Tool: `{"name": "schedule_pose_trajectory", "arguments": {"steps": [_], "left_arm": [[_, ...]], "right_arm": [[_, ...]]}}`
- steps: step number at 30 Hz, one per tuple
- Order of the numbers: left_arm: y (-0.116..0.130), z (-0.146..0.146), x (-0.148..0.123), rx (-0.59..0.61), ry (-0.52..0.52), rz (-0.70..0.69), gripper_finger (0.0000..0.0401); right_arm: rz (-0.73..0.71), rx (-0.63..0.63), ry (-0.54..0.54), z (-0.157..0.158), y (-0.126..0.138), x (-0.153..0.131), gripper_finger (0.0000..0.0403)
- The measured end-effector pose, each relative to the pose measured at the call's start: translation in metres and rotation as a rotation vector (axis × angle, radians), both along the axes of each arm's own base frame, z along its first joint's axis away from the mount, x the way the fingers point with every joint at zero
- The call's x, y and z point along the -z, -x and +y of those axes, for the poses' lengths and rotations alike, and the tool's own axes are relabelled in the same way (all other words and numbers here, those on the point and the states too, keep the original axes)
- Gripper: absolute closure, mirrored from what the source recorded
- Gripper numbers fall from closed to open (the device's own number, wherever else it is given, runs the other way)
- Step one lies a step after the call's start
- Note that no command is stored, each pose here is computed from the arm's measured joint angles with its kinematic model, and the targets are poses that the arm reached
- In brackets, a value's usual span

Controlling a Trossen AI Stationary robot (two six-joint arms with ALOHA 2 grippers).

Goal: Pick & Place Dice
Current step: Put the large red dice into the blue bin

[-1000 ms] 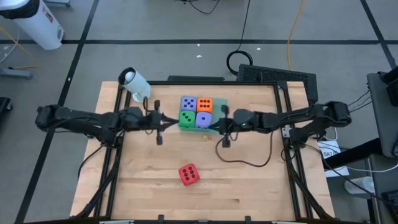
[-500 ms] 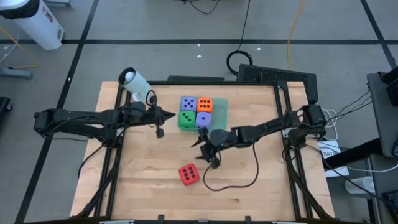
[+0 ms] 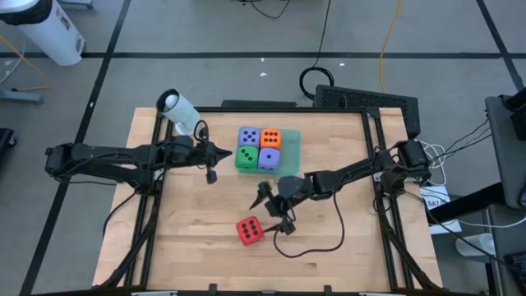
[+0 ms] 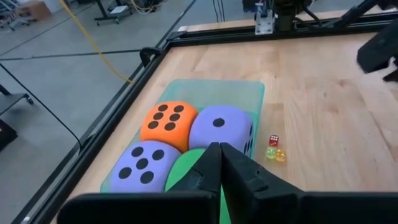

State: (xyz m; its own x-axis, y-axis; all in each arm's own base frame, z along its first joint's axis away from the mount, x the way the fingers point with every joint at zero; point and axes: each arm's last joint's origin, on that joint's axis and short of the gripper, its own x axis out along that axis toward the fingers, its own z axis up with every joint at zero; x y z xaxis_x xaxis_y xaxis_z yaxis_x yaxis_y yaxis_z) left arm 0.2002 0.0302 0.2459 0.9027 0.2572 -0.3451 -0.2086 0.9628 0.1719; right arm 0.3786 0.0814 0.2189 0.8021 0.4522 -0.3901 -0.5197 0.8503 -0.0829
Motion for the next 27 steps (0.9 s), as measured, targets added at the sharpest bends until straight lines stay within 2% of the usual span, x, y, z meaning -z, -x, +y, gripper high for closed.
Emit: {"name": "schedule_pose_trajectory", "arguments": {"steps": [4, 11, 15, 22, 27], "left_arm": [[0.000, 0.000, 0.000, -0.001, 0.000, 0.000, 0.0384], [0.001, 0.000, 0.004, -0.004, 0.004, 0.010, 0.0395], [0.002, 0.001, 0.007, -0.022, 0.000, 0.020, 0.0381], [0.001, 0.001, 0.005, -0.019, -0.028, 0.014, 0.0378], [0.002, 0.001, 0.007, -0.022, -0.001, 0.024, 0.0378]], "right_arm": [[0.009, 0.037, 0.012, 0.000, -0.006, 0.013, 0.0003], [0.063, 0.057, -0.035, 0.002, -0.014, 0.035, 0.0003], [0.025, 0.067, -0.078, 0.005, -0.016, 0.031, 0.0003], [-0.003, 0.110, -0.058, 0.011, -0.016, 0.030, 0.0003], [-0.005, 0.112, -0.105, 0.013, -0.020, 0.037, 0.0003]]}}
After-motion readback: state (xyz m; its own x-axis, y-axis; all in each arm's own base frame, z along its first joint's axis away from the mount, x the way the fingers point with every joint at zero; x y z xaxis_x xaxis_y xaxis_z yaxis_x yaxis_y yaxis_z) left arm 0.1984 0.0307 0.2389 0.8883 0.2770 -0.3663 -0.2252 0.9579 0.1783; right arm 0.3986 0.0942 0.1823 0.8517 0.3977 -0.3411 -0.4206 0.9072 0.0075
